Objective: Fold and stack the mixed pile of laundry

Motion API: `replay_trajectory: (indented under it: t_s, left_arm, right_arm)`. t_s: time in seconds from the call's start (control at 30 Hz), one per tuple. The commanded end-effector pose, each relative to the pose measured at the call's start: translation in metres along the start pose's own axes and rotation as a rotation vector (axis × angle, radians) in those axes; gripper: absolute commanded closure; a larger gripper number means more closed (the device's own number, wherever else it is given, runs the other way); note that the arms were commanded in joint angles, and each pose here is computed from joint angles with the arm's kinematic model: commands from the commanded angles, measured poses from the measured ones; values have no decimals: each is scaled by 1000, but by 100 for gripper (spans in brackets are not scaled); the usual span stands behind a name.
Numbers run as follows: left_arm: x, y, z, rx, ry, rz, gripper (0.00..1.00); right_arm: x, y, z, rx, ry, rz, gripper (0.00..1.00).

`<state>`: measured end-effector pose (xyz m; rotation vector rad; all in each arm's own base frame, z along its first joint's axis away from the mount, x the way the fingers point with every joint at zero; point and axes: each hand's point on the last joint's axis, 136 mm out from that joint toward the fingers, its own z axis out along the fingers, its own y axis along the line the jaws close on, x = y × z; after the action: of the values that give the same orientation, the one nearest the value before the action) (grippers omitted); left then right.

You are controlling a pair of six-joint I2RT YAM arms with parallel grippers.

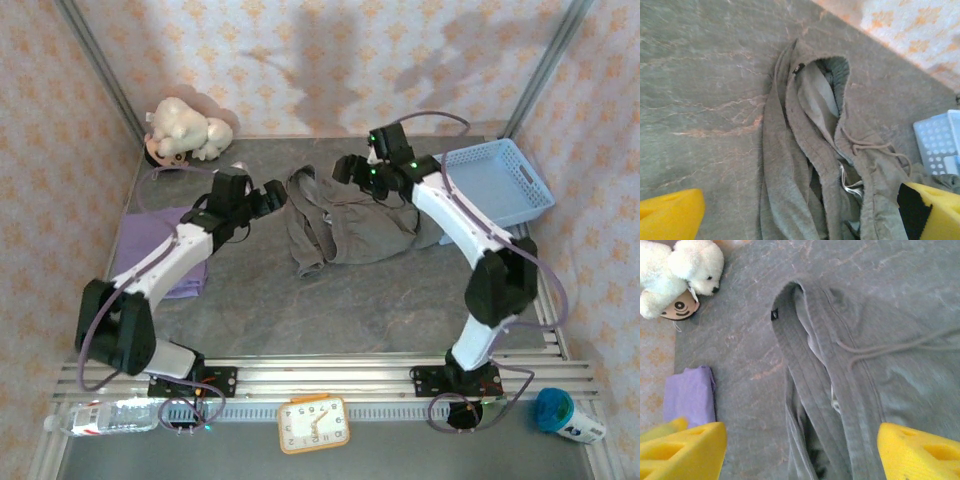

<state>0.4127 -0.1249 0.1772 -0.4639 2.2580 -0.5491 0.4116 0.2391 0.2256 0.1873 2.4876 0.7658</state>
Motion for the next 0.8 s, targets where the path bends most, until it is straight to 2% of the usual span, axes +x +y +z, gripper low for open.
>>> replay_trajectory:
  t_s: [0.0, 0.23, 0.37, 0.53, 0.6, 0.7, 0.77]
  left_arm:
    - [-6, -7, 31, -17, 36, 89, 0]
    - [-12, -4, 110, -122, 150, 184, 3]
    - [-9, 2, 140, -159, 196, 195, 8]
    - [-4, 11, 166, -214, 242, 202, 19]
    - [-1, 14, 173, -231, 267, 208, 26]
    - [6, 26, 182, -278, 300, 213, 35]
    - [8, 30, 186, -289, 312, 211, 47]
  right_arm:
    - [36, -25, 15, 108, 13, 13, 23]
    - [95, -43, 47, 223, 54, 28, 24]
    - [118, -47, 72, 267, 93, 28, 24]
    - [127, -86, 83, 477, 78, 26, 29]
    - [128, -97, 82, 524, 70, 16, 35]
    - [130, -106, 80, 564, 68, 7, 57]
    - [129, -106, 76, 563, 57, 5, 68]
